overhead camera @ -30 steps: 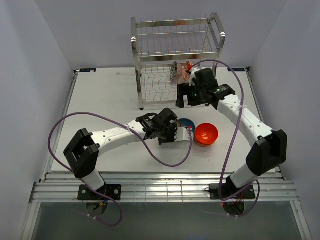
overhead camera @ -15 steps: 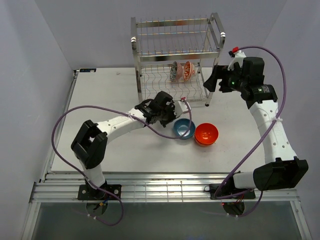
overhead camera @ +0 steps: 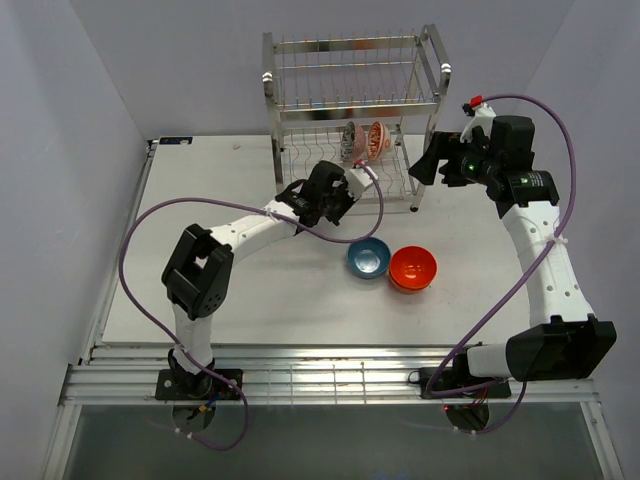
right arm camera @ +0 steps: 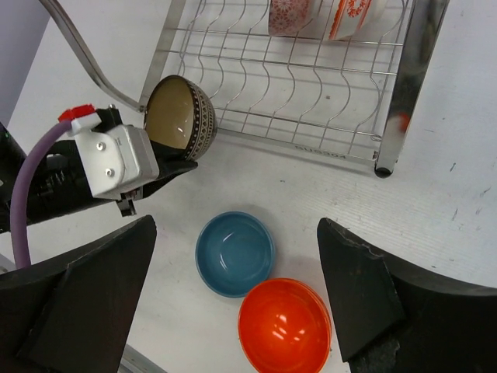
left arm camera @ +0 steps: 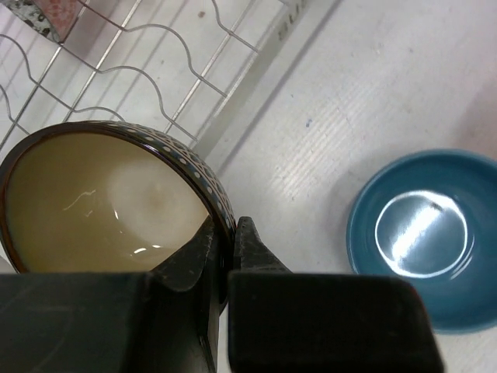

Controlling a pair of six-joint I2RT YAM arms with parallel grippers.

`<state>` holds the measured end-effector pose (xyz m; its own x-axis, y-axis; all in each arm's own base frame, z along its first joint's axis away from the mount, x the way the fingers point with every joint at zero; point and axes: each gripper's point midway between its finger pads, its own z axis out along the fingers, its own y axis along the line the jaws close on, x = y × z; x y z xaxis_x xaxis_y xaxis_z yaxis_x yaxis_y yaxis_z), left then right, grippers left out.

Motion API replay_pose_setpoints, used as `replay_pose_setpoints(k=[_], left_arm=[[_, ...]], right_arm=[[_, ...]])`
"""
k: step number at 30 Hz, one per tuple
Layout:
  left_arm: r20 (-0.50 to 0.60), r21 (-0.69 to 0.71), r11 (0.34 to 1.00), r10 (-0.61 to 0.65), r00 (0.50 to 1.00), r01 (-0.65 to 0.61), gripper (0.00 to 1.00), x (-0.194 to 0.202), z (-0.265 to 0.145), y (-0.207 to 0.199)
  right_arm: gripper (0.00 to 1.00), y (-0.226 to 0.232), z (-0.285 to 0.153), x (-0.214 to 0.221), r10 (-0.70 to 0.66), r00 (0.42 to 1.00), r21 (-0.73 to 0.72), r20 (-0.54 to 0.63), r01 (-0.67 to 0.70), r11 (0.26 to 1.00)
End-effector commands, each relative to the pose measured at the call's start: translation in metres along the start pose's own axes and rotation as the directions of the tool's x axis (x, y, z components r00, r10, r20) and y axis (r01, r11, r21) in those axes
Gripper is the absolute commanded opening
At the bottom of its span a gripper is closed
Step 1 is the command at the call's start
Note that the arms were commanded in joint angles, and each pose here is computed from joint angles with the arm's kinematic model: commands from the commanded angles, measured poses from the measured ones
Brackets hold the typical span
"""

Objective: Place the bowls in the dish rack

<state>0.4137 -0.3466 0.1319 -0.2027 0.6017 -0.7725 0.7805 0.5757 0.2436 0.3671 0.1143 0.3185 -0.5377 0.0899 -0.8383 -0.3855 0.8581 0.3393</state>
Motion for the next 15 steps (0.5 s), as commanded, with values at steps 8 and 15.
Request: replay_pose_setpoints(k=[8,15], left_arm=[[0.282,-0.161,0.906,-0.338,0.898,0.392,0.00,-0.057,0.001,0.053],[0.367,-0.081,0.891,-0.391,0.844,0.447,0.00,-0.075,0.008,0.053]], right_arm=[[0.90,0.007,-0.009,-0.007,-0.008,0.999,-0.025,0.035,0.009,1.000],[0.90,0.006,-0.007,-0.001,-0.002,1.000,-0.028,0.019,0.002,1.000]])
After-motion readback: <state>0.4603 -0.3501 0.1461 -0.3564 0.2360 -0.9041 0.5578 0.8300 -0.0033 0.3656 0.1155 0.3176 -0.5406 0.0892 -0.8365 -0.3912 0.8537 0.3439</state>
